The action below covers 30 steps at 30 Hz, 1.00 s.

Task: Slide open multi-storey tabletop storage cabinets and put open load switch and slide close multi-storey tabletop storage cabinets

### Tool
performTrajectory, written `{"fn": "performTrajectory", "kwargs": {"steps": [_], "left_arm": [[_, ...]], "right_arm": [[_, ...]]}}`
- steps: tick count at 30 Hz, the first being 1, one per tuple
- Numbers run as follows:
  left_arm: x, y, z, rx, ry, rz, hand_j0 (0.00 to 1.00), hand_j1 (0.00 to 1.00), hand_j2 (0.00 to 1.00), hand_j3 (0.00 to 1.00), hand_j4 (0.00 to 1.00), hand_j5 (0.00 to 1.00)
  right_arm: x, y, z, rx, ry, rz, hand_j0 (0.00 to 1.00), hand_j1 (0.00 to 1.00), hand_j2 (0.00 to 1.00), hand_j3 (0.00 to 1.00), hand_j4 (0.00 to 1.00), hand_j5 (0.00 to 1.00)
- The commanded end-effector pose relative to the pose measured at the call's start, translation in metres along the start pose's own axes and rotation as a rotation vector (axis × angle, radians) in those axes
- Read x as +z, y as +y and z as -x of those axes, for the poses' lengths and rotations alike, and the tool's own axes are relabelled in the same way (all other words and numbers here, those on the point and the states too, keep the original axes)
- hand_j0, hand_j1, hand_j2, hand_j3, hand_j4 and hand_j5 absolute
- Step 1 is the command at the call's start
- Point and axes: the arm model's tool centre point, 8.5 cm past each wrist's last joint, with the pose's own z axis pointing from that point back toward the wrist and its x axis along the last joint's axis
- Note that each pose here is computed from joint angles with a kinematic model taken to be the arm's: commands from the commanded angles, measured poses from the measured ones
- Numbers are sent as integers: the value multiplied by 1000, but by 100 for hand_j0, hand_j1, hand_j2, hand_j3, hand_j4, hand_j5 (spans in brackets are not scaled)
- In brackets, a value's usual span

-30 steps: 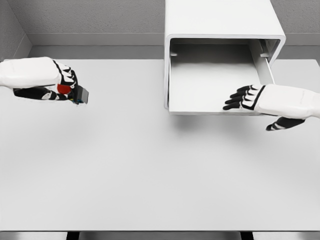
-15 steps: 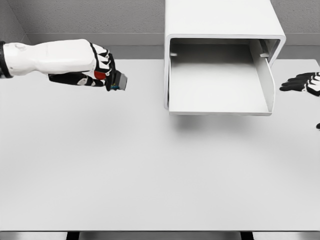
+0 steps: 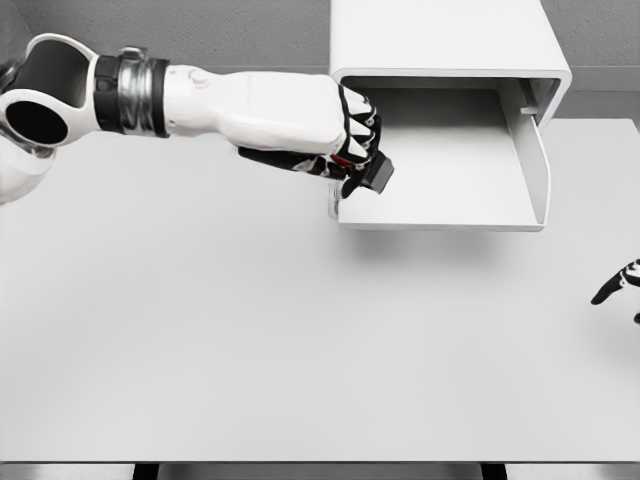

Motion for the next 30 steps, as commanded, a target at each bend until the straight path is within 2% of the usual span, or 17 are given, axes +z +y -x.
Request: {"fn": "performTrajectory", "kwargs": {"steps": [1,2,3,7,10,15,19,21,24,27,30], "left_arm": [[-20,0,-3,3,-37,-9,32,32,32,32,32,32],[-24,6,-4,-7,-45,-15,32,32,32,32,32,32],[-31,7,8,13,-31,-26,32,32,32,32,32,32],[-44,-1,23,45,-4,-20,32,32,32,32,32,32],[-67,-16,50,81,56,7,32,32,32,32,32,32],[-82,-21,53,79,59,20,34,34,34,34,34,34],[-82,-21,53,81,59,20,39,39,39,39,39,39],[-81,-22,55,86,63,20,40,40,40,40,40,40],[-84,-26,60,106,74,20,50,50,50,50,50,50],[-84,-26,60,110,73,19,73,73,73,73,73,73],[-85,-27,60,114,71,17,89,89,89,89,89,89]], "right_arm": [[-8,9,-1,-14,-18,-58,50,50,50,50,50,50],[-14,9,-2,-13,-32,-69,51,51,51,51,51,51],[-19,5,-4,-1,-46,-71,52,52,52,52,52,52],[-34,3,-8,24,-79,-89,54,54,54,54,54,54],[-41,4,-9,34,-89,-104,54,54,54,54,54,54],[-51,-6,-12,73,-107,-97,54,54,54,54,54,54],[-61,-6,-15,85,-128,-101,56,56,56,56,56,56],[-75,-5,-20,96,-162,-112,56,56,56,56,56,56],[-81,-4,-22,102,-174,-114,58,58,58,58,58,58],[-84,-4,-24,104,-184,-116,58,58,58,58,58,58],[-85,-3,-24,102,-186,-117,58,58,58,58,58,58]]}}
